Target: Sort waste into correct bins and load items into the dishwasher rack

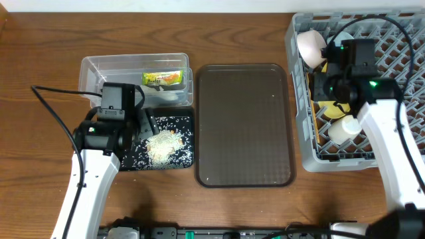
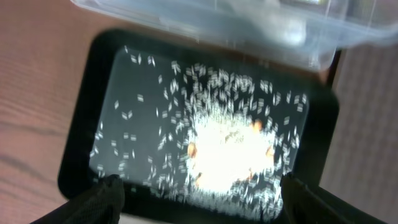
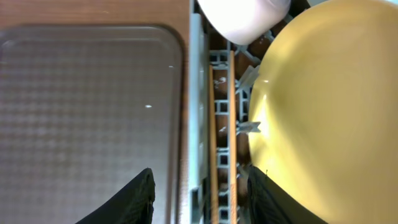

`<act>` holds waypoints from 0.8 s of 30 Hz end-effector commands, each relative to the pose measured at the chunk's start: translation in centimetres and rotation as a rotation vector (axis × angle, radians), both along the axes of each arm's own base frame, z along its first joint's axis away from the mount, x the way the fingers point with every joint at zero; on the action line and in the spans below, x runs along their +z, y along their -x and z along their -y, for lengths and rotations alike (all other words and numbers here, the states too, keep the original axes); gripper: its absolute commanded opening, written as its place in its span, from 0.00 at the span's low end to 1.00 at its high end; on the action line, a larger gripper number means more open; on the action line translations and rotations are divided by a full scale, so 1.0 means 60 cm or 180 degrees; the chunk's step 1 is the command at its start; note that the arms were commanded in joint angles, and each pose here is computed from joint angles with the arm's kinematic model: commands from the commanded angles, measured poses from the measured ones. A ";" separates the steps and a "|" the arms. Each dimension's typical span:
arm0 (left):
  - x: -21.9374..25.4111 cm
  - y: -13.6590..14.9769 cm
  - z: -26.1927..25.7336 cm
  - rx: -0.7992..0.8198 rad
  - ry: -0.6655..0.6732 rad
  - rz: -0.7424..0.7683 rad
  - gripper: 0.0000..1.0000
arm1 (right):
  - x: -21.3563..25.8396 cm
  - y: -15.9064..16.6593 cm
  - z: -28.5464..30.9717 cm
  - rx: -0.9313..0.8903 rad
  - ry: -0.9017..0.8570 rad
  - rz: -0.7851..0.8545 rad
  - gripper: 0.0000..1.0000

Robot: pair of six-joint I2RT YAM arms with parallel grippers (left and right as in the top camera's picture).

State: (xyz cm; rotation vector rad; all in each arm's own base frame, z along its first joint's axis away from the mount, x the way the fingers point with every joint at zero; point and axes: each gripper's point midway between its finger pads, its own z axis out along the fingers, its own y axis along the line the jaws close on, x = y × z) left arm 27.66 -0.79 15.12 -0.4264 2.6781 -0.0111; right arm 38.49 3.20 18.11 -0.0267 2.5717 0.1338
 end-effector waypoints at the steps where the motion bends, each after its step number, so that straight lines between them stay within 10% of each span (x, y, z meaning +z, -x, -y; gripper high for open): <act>1: 0.006 0.014 0.009 -0.0166 0.0030 -0.0087 0.82 | 0.033 0.014 -0.010 -0.0023 -0.0191 0.0092 0.49; 12: 0.077 0.101 0.020 -0.0524 0.0029 0.0684 0.82 | 0.101 0.120 -0.005 -0.0075 -0.0260 0.0512 0.59; 16: 0.116 0.124 0.020 -0.0540 0.0065 0.1356 0.93 | 0.118 0.168 0.003 -0.0137 -0.0270 0.1027 0.99; 24: 0.164 0.157 0.015 -0.0523 0.0096 0.1885 0.94 | 0.097 0.260 0.009 -0.0143 -0.0265 0.1118 0.99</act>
